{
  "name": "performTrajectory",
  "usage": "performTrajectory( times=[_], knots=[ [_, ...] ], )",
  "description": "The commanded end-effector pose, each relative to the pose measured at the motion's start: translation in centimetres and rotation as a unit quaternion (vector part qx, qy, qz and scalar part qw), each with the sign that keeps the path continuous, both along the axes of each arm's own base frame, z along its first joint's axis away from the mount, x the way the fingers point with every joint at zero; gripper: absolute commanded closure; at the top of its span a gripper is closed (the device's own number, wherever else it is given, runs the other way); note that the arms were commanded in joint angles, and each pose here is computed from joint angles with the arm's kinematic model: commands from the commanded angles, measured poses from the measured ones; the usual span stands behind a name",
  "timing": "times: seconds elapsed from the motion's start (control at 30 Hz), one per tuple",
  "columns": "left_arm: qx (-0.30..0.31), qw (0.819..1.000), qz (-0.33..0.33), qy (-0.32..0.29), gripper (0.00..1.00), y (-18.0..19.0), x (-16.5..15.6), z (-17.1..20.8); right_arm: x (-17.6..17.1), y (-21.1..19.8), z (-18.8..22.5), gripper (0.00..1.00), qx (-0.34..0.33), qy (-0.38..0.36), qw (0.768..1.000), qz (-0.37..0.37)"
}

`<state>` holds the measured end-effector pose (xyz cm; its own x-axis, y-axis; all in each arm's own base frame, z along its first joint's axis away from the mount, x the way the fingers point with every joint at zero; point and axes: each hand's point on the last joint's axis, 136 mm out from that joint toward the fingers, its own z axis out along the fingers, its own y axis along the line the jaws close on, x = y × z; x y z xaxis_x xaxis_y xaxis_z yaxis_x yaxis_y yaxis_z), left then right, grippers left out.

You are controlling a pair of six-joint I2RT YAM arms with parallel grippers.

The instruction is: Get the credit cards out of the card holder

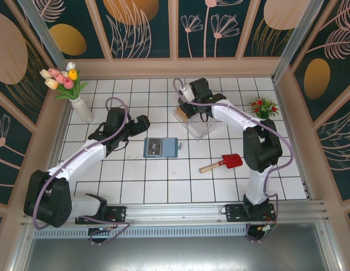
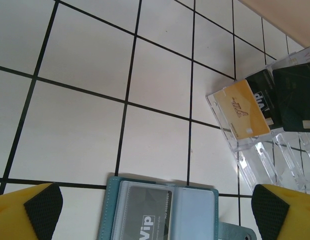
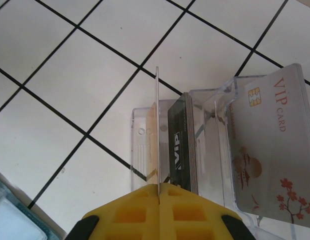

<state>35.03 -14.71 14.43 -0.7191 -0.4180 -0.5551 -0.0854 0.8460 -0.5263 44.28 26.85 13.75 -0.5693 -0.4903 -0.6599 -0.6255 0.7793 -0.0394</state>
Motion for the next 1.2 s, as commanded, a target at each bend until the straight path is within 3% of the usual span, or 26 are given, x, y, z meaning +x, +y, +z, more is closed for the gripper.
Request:
performTrajectory(
  times=[0.0, 0.5, 0.83, 1.17],
  knots=[
    [0.001, 1.000, -0.018, 0.000, 0.01, -0.2, -0.2, -0.1, 0.6, 0.1, -0.3, 1.00, -0.029, -0.007, 1.000, -0.002],
    [-0.001, 1.000, -0.027, 0.009, 0.01, -0.4, -0.6, -0.8, 1.7, -0.6, -2.1, 1.00, -0.069, -0.010, 0.997, -0.024],
    [-0.006, 1.000, -0.029, 0.011, 0.01, -0.6, -0.6, -0.9, 1.4, -0.8, -2.8, 0.86, -0.073, 0.000, 0.997, -0.028],
    [-0.007, 0.999, -0.032, 0.015, 0.01, -0.7, -0.6, -1.1, 1.4, -0.8, -1.2, 0.84, -0.058, -0.002, 0.997, -0.043]
  ],
)
